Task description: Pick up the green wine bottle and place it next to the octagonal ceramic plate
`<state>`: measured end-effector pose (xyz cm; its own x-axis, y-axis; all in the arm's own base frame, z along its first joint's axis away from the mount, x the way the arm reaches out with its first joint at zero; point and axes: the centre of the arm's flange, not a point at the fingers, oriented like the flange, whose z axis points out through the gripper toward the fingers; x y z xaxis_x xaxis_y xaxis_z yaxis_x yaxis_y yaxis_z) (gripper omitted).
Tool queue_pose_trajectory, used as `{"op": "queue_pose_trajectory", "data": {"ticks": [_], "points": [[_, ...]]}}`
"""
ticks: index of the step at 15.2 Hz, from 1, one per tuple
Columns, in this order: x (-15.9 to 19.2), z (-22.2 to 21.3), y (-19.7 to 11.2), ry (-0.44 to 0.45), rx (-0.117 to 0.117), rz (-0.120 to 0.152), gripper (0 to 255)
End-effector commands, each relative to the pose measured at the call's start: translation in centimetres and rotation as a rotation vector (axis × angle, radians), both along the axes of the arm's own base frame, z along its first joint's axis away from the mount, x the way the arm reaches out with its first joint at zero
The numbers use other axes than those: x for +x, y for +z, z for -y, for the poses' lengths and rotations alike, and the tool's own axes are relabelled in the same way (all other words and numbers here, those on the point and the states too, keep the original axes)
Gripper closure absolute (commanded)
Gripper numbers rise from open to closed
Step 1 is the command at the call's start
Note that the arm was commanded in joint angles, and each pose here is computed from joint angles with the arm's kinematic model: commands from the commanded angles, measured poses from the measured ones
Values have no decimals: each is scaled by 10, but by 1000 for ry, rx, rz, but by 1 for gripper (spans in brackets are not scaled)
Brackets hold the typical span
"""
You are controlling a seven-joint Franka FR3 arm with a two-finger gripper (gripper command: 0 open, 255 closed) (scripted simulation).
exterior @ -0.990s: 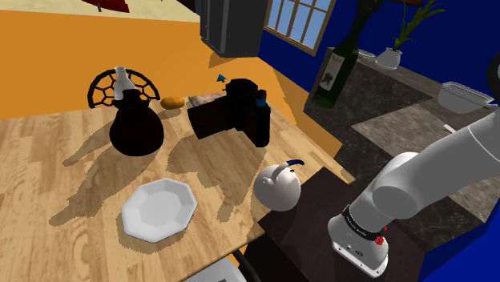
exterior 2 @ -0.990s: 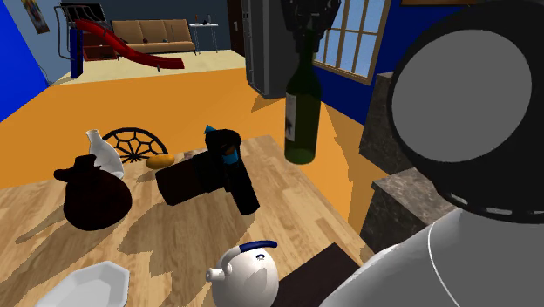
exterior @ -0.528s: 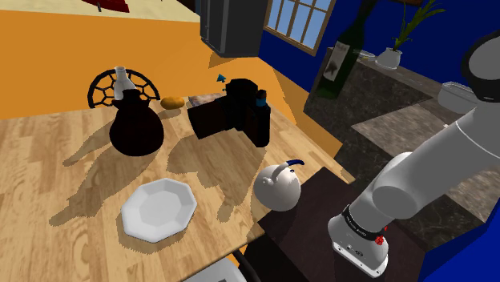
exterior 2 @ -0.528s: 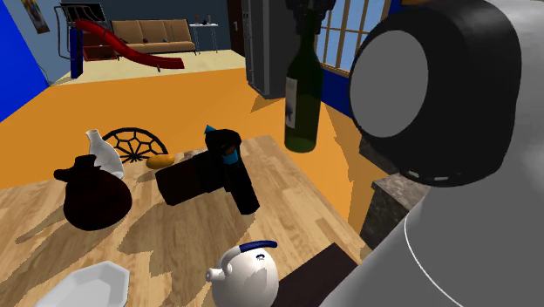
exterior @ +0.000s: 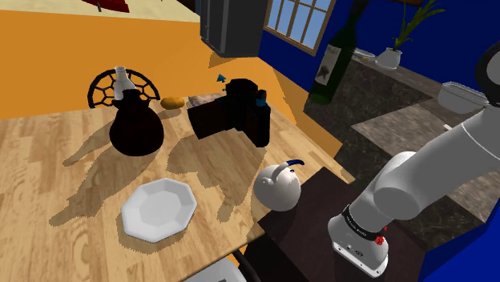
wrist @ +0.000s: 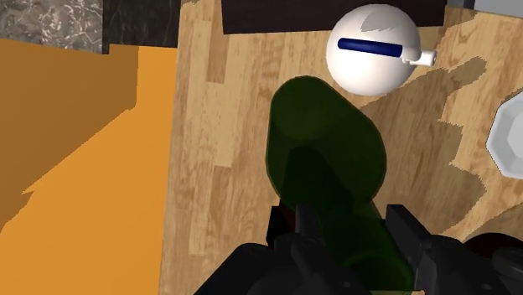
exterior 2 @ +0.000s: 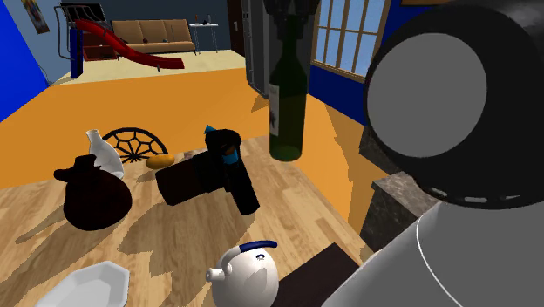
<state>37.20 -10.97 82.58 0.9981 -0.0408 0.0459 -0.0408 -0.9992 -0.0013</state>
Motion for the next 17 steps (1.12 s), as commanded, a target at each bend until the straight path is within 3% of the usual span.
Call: {"op": "queue_pose_trajectory", "data": {"ticks": [1, 17], "points": [[0, -20, -16, -2, -1, 0, 255], [22, -193, -136, -2, -1, 0, 255]]}}
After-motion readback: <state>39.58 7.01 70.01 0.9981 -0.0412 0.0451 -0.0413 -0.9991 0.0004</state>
